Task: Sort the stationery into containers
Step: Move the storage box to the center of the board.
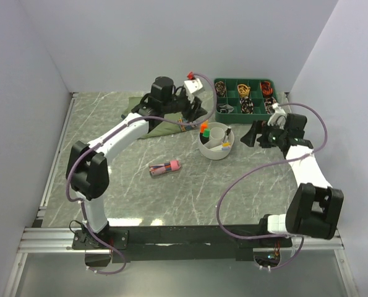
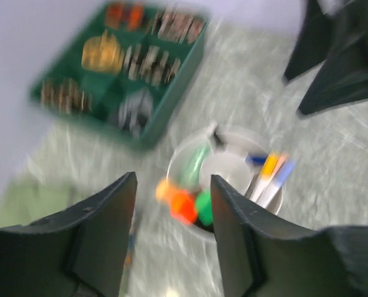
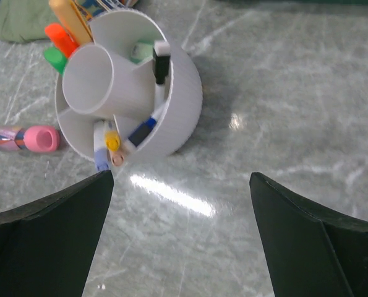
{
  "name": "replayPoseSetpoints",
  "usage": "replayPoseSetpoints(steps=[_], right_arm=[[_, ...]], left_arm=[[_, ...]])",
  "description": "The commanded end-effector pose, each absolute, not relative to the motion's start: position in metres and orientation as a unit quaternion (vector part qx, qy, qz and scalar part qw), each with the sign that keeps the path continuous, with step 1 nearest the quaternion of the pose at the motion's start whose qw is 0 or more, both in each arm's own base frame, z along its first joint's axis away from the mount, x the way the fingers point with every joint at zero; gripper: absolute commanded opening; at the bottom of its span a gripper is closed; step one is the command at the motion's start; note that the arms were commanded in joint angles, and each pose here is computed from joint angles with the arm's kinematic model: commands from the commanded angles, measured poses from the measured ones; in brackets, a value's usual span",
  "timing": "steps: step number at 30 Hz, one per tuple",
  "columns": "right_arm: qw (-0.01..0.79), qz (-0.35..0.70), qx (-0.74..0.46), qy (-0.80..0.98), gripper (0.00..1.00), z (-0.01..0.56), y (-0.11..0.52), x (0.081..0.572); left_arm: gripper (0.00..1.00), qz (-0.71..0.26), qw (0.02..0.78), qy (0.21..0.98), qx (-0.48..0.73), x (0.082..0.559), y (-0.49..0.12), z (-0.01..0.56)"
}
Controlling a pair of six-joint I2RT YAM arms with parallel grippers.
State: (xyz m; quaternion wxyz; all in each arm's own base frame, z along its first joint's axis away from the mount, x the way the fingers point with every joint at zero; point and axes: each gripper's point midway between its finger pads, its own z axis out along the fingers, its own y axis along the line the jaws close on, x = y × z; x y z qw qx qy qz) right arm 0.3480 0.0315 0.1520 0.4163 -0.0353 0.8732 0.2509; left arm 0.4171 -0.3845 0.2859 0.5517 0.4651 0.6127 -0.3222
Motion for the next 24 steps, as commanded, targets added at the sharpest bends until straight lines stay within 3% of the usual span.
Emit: replayPoseSetpoints(steps=[1, 4, 11, 15, 24], right_arm=[[0.450, 0.242, -0.068, 0.857, 0.99, 0.178, 0.049, 0.382], [0.450, 0.226, -0.072, 0.861, 0.98, 0.178, 0.055, 0.399], [0.440, 0.163, -0.059, 0.881, 0.93, 0.169, 0.056, 0.434], [0.424, 0.155, -0.079, 0.889, 0.89, 0.156, 0.072, 0.439], [0.395, 0.137, -0.115, 0.901, 0.78, 0.133, 0.093, 0.447]], left_arm=[[0.54, -0.274, 0.489, 0.754, 0.343, 0.444, -0.327, 0.218], [0.51, -0.256, 0.458, 0.807, 0.272, 0.458, -0.299, 0.195], [0.51, -0.145, 0.492, 0.841, 0.171, 0.478, -0.205, 0.201], [0.53, -0.107, 0.471, 0.868, 0.119, 0.473, -0.143, 0.181], [0.57, -0.076, 0.470, 0.874, 0.096, 0.458, -0.106, 0.175]])
